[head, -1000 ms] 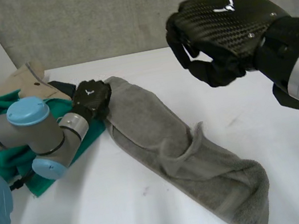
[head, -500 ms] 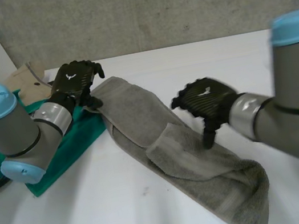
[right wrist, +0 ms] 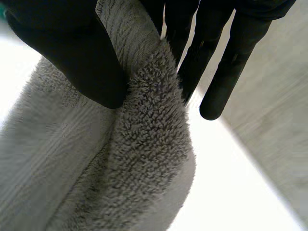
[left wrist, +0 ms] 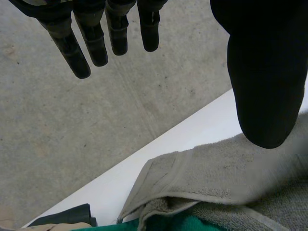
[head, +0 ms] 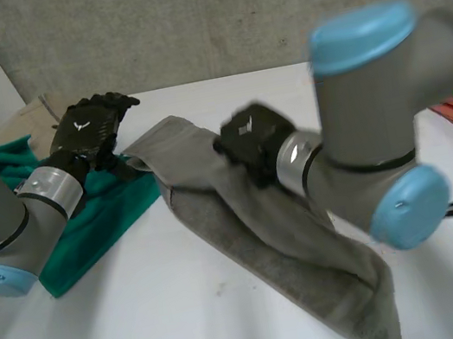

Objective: Fold the laundry.

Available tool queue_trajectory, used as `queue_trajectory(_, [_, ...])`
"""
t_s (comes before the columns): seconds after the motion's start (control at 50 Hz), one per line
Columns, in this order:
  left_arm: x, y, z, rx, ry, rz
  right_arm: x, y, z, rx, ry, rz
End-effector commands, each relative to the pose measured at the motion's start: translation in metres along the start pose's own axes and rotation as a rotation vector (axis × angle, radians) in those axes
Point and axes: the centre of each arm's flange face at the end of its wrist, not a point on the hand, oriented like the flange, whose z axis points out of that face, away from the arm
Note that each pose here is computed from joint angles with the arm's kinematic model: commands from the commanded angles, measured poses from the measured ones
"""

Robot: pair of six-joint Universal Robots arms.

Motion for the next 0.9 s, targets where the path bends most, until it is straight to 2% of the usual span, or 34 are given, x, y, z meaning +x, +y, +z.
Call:
queue_trajectory(0.02, [0.002, 0.026, 0.020, -0.026, 0.037, -0.008, 0.027, -0.064, -0.065, 0.176, 0.087, -0.025])
queue_trajectory(0.18, [0.013, 0.047, 0.047, -0.031, 0.065, -0.015, 0.032, -0.108, -0.144, 0.347, 0.107, -0.055])
queue_trajectory(0.34, [0.032, 0.055, 0.065, -0.009, 0.108, -0.036, 0.027, -0.118, -0.185, 0.425, 0.094, -0.065])
queue_trajectory(0.44, [0.079, 0.073, 0.054, -0.117, 0.224, -0.120, 0.032, -0.119, -0.190, 0.433, 0.117, -0.055])
queue_trajectory(0.52, [0.092, 0.070, 0.047, -0.143, 0.236, -0.117, 0.031, -0.114, -0.188, 0.409, 0.111, -0.051])
queue_trajectory(0.56, [0.089, 0.067, 0.047, -0.140, 0.222, -0.115, 0.034, -0.107, -0.183, 0.376, 0.125, -0.049])
queue_trajectory(0.6, [0.073, 0.043, 0.049, -0.096, 0.162, -0.101, 0.043, -0.099, -0.178, 0.339, 0.152, -0.043])
queue_trajectory(0.64, [0.052, 0.023, 0.048, -0.060, 0.099, -0.090, 0.062, -0.082, -0.172, 0.256, 0.204, -0.033])
queue_trajectory(0.66, [0.027, 0.005, 0.045, -0.024, 0.030, -0.077, 0.069, -0.076, -0.169, 0.223, 0.222, -0.033])
queue_trajectory(0.7, [0.007, -0.014, 0.043, 0.022, -0.017, -0.062, 0.089, -0.057, -0.162, 0.129, 0.262, -0.048])
queue_trajectory(0.72, [-0.010, -0.037, 0.040, 0.096, -0.052, -0.037, 0.102, -0.041, -0.152, 0.062, 0.282, -0.059])
queue_trajectory(0.8, [-0.023, -0.071, 0.040, 0.225, -0.078, 0.014, 0.128, -0.009, -0.126, -0.060, 0.311, -0.096])
queue_trajectory(0.84, [-0.028, -0.087, 0.045, 0.309, -0.083, 0.048, 0.139, -0.008, -0.117, -0.054, 0.339, -0.112])
queue_trajectory(0.86, [-0.031, -0.106, 0.050, 0.397, -0.091, 0.083, 0.152, -0.013, -0.106, -0.013, 0.390, -0.123])
queue_trajectory(0.9, [-0.034, -0.117, 0.054, 0.455, -0.103, 0.110, 0.169, -0.018, -0.093, 0.038, 0.456, -0.122])
